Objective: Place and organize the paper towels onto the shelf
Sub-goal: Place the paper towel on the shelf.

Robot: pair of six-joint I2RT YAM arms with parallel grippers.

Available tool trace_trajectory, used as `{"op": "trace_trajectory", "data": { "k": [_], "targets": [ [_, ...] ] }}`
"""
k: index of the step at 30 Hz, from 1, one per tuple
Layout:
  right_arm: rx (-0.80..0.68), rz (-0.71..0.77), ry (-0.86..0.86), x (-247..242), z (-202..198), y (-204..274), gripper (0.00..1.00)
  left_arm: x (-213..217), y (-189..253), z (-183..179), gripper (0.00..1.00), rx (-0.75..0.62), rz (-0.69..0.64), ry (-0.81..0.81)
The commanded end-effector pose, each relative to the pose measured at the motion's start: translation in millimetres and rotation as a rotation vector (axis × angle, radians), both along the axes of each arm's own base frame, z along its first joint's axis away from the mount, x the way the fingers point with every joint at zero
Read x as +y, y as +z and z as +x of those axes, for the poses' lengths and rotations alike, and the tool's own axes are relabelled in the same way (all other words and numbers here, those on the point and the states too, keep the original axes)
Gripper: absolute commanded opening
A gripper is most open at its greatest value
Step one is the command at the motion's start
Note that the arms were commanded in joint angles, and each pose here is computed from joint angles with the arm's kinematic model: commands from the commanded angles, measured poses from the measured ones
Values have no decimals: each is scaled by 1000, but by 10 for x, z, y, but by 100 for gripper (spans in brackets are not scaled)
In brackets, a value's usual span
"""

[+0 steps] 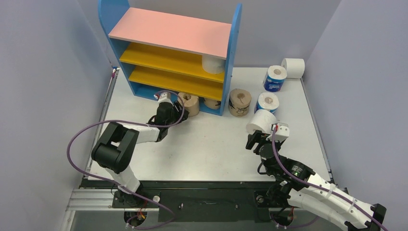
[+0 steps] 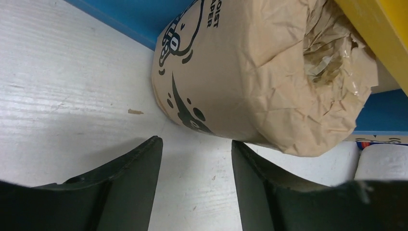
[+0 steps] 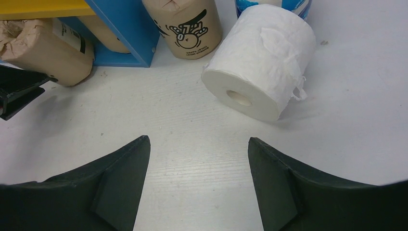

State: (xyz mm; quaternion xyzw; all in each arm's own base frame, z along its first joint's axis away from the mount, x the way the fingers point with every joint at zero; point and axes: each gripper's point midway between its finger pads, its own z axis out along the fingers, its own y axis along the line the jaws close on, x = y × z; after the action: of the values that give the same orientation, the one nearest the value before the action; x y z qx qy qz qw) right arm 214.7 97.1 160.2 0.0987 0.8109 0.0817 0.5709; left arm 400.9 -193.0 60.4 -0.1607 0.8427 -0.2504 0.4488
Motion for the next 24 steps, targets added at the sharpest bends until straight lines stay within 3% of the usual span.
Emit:
{"op": "trace_trajectory", "data": {
  "k": [1, 9, 24],
  "targets": [
    [-17, 1, -13, -21, 26, 42, 70, -132, 256, 252, 51, -91, -33, -13],
    [-14, -9, -13, -17, 34, 42, 70, -206, 317, 393, 42, -112, -42, -20],
    [-10, -17, -13, -13, 39, 34, 70, -323, 357, 611, 39, -124, -48, -37]
  ]
}}
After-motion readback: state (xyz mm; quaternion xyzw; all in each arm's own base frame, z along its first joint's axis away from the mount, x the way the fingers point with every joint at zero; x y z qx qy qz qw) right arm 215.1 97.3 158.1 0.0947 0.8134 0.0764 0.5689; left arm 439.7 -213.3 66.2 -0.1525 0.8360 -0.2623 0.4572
